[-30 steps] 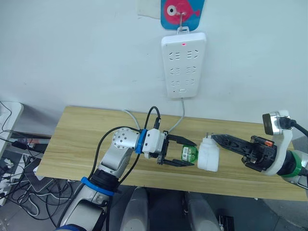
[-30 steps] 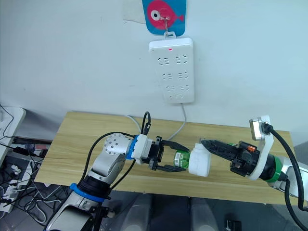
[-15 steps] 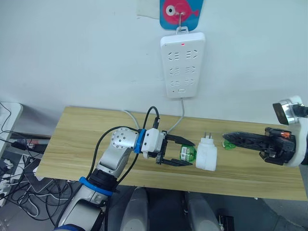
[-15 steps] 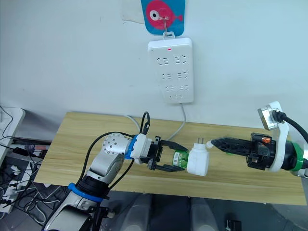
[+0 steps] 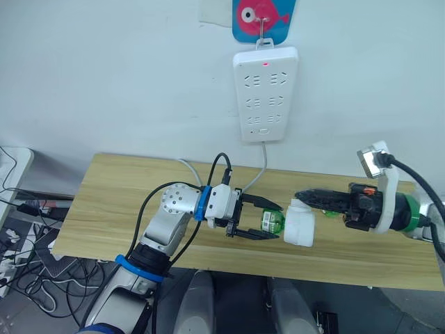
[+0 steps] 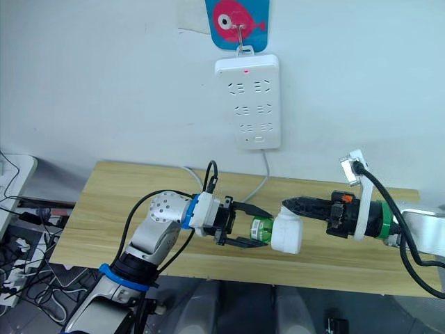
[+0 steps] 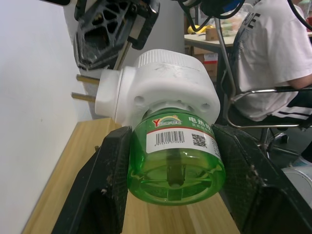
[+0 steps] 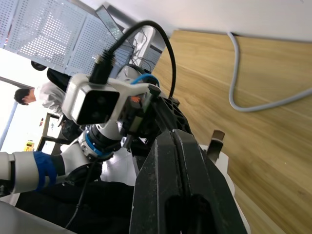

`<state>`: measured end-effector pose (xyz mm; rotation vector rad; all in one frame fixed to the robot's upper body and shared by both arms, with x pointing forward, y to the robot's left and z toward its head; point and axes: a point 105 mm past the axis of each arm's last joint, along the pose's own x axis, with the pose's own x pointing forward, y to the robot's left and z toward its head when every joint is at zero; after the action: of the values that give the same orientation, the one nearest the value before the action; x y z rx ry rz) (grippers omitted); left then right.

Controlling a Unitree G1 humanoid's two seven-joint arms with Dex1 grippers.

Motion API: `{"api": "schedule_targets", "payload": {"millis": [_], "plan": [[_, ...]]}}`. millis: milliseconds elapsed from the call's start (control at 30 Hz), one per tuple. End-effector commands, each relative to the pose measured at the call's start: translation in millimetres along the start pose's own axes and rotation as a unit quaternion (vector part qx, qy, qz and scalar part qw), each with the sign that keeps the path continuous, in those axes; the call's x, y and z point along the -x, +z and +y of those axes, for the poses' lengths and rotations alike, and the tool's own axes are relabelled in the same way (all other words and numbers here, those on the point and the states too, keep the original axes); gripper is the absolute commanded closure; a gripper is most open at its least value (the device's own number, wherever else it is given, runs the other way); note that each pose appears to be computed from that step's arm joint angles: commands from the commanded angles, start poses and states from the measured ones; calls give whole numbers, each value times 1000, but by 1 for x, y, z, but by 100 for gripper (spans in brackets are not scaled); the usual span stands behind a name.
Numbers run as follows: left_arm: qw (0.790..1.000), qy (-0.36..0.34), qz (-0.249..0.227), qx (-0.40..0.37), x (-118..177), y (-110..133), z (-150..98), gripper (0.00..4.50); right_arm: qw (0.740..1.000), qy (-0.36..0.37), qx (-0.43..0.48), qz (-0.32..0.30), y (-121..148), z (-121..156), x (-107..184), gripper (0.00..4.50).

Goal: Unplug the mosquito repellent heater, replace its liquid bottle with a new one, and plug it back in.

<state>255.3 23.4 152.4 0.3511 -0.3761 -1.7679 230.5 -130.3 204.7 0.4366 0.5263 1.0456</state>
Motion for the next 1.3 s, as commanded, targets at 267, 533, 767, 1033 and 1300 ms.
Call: {"api": "schedule_targets", "payload": {"millis": [267, 533, 767, 1033, 1300], "plan": [[1000, 1, -25, -17, -4, 16, 3, 227, 999, -28, 8, 42, -30, -11, -2, 448], [999, 7, -35, -7, -5, 20, 6, 227, 999, -28, 3, 37, -42, -9, -6, 448], [1000, 1, -26, -16, -3, 15, 1, 227, 999, -15, -29, -11, -12, -2, 13, 448], [998, 28, -25, -41, 0, 13, 8, 227, 999, 12, -36, -10, -4, 6, 44, 448], [991, 37, -37, -124, 2, 18, 11, 227, 993, -32, -110, -35, -14, -17, 71, 240]]}}
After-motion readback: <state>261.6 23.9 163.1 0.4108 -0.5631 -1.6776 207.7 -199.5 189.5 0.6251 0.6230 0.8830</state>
